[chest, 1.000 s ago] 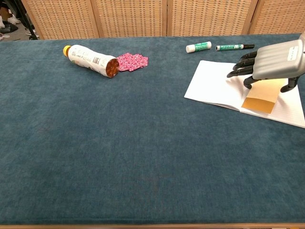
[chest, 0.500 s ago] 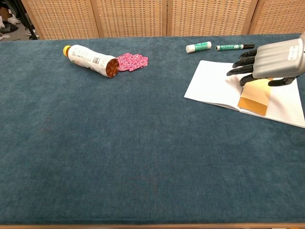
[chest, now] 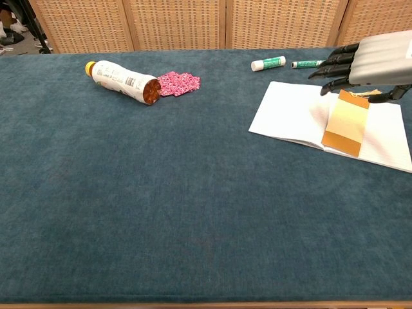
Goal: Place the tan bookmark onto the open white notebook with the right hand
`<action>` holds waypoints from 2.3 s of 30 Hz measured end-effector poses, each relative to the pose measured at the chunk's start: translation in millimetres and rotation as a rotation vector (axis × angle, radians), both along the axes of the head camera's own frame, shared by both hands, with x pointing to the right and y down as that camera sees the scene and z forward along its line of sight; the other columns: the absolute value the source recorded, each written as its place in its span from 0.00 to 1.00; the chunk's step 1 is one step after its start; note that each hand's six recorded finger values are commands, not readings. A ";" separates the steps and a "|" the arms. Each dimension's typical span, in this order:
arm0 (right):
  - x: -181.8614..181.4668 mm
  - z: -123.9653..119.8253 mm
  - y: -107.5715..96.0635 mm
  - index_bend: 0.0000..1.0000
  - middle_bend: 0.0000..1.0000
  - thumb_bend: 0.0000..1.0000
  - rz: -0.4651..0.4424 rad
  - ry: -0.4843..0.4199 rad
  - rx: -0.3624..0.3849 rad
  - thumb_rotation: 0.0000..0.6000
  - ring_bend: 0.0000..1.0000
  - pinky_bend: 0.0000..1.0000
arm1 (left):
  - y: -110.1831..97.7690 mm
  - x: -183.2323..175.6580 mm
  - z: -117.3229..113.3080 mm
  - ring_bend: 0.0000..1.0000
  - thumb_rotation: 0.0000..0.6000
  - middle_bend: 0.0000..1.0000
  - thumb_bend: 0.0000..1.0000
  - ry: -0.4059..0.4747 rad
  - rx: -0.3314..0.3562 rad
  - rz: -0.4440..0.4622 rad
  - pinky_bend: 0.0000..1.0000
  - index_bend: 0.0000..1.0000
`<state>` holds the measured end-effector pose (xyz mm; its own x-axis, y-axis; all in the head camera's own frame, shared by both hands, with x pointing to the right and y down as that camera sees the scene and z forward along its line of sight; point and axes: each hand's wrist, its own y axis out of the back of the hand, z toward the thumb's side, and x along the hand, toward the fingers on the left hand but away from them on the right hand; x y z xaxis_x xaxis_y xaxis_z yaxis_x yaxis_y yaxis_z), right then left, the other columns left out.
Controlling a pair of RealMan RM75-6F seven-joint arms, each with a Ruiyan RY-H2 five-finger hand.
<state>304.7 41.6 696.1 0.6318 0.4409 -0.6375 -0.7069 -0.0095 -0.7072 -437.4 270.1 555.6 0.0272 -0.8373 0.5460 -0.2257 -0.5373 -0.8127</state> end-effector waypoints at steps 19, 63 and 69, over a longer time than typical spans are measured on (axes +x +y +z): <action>2.0 -32.4 28.9 0.13 0.00 1.00 0.796 -0.376 -0.442 1.00 0.00 0.09 | -2.6 -6.5 -18.1 0.00 1.00 0.00 0.00 0.065 0.027 -0.002 0.00 0.00; 37.1 32.7 22.7 0.00 0.00 1.00 1.114 -0.158 -0.419 1.00 0.00 0.06 | -1.4 -7.2 -15.2 0.00 1.00 0.00 0.00 0.072 0.003 0.001 0.00 0.00; 44.1 38.7 21.6 0.00 0.00 1.00 1.126 -0.131 -0.404 1.00 0.00 0.06 | -1.9 -7.7 -15.2 0.00 1.00 0.00 0.00 0.072 0.004 -0.001 0.00 0.00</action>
